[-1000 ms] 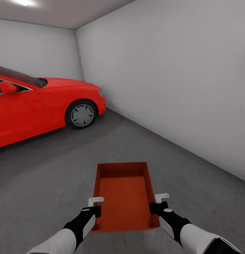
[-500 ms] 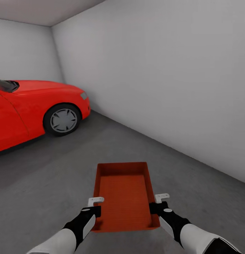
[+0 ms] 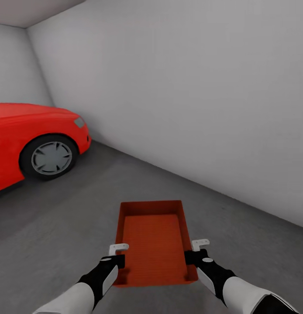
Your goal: Move the two storage containers from the living room to the garage. In the garage, place one container on the floor and stack the other container on top of it (either order is fine).
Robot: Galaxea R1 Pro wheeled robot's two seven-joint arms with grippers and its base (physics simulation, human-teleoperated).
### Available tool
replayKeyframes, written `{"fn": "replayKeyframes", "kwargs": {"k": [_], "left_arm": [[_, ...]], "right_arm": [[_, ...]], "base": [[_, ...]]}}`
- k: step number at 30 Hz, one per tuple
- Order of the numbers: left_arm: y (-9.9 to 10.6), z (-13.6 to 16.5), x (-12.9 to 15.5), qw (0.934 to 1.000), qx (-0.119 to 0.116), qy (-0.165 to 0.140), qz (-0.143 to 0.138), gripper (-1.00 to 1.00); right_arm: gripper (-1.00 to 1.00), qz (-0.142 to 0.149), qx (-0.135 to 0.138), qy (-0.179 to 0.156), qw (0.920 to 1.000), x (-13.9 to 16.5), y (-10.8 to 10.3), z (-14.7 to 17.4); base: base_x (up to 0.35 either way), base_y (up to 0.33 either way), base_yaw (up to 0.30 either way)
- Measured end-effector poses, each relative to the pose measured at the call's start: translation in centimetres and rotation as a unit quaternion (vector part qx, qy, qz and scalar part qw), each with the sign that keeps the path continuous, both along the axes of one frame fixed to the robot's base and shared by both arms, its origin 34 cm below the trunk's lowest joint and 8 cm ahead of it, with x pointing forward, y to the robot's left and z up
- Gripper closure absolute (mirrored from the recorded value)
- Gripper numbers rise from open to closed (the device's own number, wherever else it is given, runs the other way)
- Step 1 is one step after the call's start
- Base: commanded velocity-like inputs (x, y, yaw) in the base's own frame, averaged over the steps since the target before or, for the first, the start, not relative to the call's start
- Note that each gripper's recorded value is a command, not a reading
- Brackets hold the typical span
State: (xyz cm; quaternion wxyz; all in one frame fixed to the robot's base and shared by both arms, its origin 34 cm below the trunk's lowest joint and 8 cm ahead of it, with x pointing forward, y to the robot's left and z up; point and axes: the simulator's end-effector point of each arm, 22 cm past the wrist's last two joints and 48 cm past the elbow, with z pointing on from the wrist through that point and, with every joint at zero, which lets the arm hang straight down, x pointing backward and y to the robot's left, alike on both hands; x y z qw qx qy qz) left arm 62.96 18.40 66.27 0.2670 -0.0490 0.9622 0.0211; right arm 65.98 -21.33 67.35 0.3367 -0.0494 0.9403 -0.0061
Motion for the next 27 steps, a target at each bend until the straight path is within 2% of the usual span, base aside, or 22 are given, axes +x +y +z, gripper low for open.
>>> {"fn": "replayKeyframes", "kwargs": {"k": [27], "left_arm": [[0.0,0.0,0.0,1.0,0.0,0.0,0.0,1.0]], "right_arm": [[1.0,0.0,0.0,0.0,1.0,0.0,0.0,0.0]], "base": [[0.322,0.0,-0.257]]}}
